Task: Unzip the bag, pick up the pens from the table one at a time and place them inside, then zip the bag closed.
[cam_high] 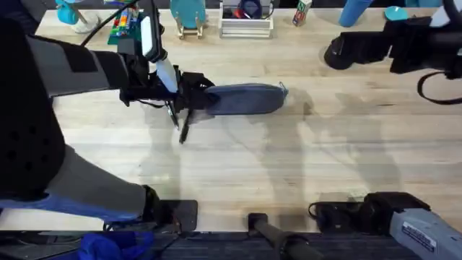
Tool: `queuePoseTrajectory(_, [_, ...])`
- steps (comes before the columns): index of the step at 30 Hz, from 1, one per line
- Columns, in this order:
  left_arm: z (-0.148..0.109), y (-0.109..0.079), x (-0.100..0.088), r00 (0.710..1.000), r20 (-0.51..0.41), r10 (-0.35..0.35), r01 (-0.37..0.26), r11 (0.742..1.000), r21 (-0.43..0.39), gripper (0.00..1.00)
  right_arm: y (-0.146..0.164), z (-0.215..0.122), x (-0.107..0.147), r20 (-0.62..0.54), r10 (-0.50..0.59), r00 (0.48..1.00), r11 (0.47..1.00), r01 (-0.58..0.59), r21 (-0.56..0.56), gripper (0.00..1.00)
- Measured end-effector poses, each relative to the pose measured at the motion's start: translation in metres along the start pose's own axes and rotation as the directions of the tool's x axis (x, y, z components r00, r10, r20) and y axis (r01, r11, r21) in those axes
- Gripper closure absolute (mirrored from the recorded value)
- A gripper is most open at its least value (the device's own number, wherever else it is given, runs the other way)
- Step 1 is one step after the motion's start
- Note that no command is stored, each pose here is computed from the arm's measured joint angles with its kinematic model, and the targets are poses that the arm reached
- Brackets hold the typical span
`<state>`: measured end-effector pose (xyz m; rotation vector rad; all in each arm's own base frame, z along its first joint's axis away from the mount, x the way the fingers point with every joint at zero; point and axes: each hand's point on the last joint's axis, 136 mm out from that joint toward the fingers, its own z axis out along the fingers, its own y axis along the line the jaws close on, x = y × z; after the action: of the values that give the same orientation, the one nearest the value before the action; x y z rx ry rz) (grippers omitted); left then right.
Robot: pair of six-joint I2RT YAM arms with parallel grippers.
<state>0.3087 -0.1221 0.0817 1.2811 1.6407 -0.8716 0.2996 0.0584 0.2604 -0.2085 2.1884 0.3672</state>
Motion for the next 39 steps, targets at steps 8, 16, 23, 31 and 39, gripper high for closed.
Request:
queuePoseTrajectory(8, [0.000,0.000,0.000,1.000,0.001,0.003,-0.003,1.000,-0.001,0.959,0.000,0.000,0.004,-0.017,0.006,1.000,1.000,-0.006,0.000,0.006])
queuePoseTrajectory(16, [0.000,0.000,0.000,1.000,0.002,0.003,-0.003,1.000,-0.001,0.959,0.004,0.000,0.005,-0.019,0.007,1.000,1.000,-0.008,-0.025,0.005])
queuePoseTrajectory(23, [0.000,0.000,0.000,1.000,0.002,0.003,-0.003,1.000,-0.001,0.959,-0.003,0.012,-0.013,-0.032,0.039,0.999,0.997,-0.041,-0.071,0.007])
queuePoseTrajectory(31, [0.000,0.002,-0.001,1.000,0.002,0.011,-0.011,1.000,-0.004,0.959,-0.016,0.020,-0.024,-0.139,-0.006,0.990,0.985,-0.018,-0.172,0.007])
queuePoseTrajectory(39, [0.000,0.002,-0.001,1.000,0.003,0.012,-0.012,1.000,-0.005,0.959,-0.026,0.031,-0.005,-0.201,-0.175,0.964,0.948,0.111,-0.297,0.006])
